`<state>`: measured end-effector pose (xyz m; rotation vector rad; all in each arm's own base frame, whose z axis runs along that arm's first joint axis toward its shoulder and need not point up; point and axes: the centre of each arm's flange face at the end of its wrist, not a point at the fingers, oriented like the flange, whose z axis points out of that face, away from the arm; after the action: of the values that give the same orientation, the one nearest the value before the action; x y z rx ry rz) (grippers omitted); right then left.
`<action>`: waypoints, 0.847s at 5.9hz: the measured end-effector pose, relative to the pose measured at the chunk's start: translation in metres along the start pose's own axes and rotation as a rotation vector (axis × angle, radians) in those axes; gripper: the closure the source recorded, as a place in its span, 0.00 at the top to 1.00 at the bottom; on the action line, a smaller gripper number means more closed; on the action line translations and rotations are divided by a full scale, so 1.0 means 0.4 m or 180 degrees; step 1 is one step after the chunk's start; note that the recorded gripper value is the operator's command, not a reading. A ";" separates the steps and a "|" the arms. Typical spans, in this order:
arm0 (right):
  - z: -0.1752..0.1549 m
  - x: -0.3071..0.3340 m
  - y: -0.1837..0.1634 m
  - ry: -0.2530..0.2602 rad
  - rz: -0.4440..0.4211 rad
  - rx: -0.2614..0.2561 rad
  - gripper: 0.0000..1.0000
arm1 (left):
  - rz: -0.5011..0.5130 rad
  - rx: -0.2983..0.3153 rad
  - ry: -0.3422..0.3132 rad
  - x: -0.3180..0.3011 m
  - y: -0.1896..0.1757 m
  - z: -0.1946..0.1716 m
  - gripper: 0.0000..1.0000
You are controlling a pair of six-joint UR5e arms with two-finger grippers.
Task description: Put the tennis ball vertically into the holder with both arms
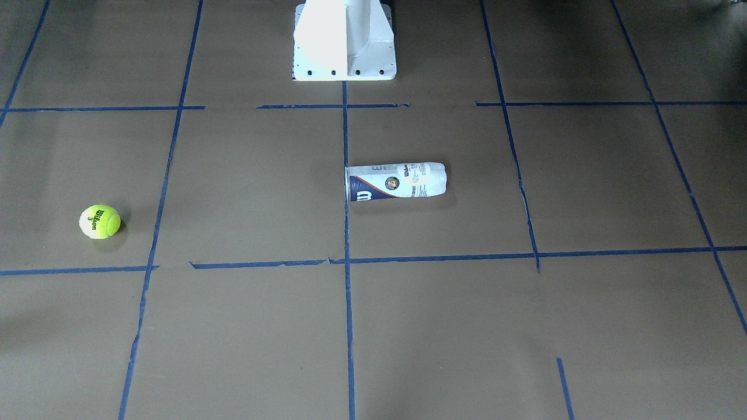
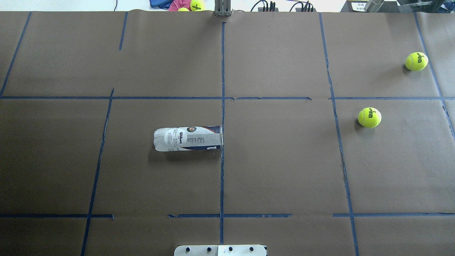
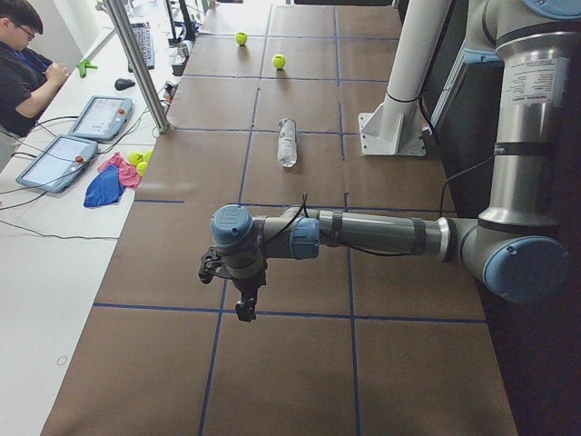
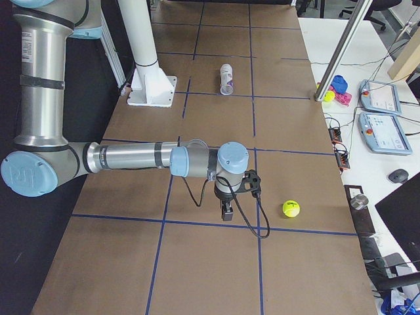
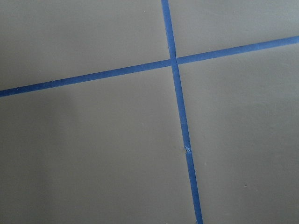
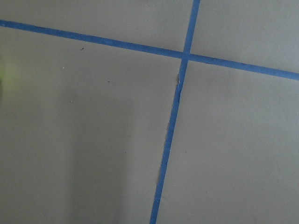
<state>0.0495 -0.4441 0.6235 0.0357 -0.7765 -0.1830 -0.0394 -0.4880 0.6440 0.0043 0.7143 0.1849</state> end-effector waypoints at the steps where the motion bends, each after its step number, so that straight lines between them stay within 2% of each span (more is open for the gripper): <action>1: 0.000 0.000 0.000 -0.0001 0.0000 0.0000 1.00 | 0.0004 0.0002 0.0000 0.001 0.000 -0.001 1.00; 3: -0.023 -0.020 -0.035 0.0010 -0.0071 0.0064 1.00 | 0.0035 0.0027 -0.0004 0.009 -0.005 -0.007 1.00; 4: -0.048 -0.050 -0.080 0.0022 -0.0171 0.0132 1.00 | 0.0178 0.0153 -0.0023 0.037 -0.023 -0.025 1.00; 5: -0.055 -0.083 -0.115 0.0023 -0.0263 0.0151 1.00 | 0.0453 0.0426 -0.0067 0.077 -0.055 -0.054 1.00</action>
<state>0.0349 -0.4844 0.5803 0.1133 -0.7727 -0.2428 -0.0271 -0.5056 0.6063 0.1850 0.7045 0.2726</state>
